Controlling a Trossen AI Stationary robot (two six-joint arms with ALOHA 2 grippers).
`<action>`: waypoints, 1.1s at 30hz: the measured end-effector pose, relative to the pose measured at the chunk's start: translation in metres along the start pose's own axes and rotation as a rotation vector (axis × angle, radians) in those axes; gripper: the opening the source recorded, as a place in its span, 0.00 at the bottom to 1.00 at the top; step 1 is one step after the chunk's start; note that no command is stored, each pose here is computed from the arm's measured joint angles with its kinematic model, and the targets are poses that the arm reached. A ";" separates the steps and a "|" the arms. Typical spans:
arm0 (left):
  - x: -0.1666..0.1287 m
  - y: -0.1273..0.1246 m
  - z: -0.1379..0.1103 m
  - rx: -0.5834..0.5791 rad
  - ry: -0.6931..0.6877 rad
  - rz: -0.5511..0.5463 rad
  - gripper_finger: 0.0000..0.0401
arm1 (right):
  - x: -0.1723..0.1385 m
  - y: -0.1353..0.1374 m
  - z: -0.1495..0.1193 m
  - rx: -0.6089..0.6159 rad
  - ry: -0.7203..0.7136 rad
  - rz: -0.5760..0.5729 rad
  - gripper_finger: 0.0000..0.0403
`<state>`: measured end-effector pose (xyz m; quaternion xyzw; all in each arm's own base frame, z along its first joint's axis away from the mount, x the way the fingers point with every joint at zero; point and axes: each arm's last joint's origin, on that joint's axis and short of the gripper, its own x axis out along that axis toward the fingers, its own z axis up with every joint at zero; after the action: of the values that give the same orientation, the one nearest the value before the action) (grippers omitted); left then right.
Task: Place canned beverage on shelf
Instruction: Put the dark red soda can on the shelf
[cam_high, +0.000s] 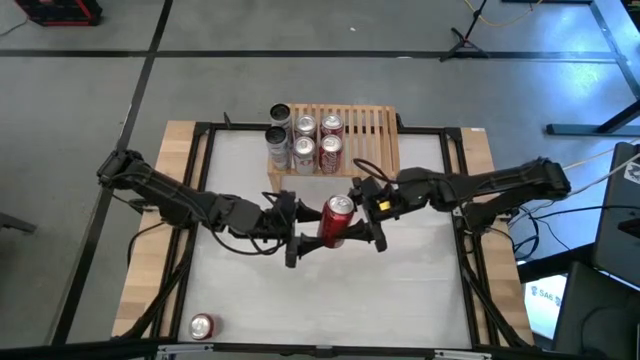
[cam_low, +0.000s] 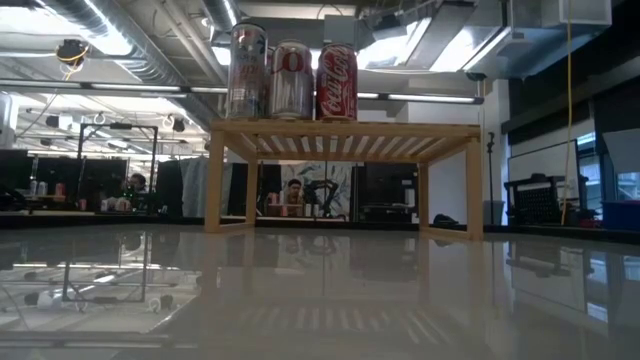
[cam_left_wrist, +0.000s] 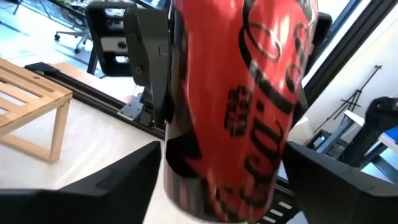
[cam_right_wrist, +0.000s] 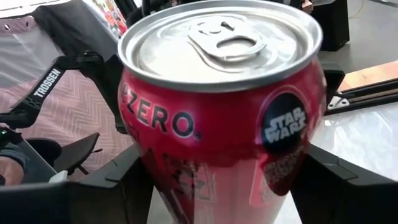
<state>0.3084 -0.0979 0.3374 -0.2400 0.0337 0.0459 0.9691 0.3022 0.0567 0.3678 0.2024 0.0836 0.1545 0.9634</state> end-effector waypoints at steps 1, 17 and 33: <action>0.000 0.001 0.000 -0.001 -0.002 0.003 0.82 | 0.002 -0.001 -0.001 0.001 0.001 0.000 0.68; 0.001 -0.003 -0.004 0.002 0.011 -0.023 0.91 | 0.012 -0.002 -0.001 -0.011 -0.053 0.030 0.68; 0.012 0.005 -0.006 -0.024 0.088 -0.145 0.70 | 0.027 -0.006 -0.007 -0.007 -0.058 0.072 0.68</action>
<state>0.3201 -0.0959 0.3288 -0.2549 0.0583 -0.0347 0.9646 0.3275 0.0627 0.3561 0.2062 0.0477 0.1834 0.9600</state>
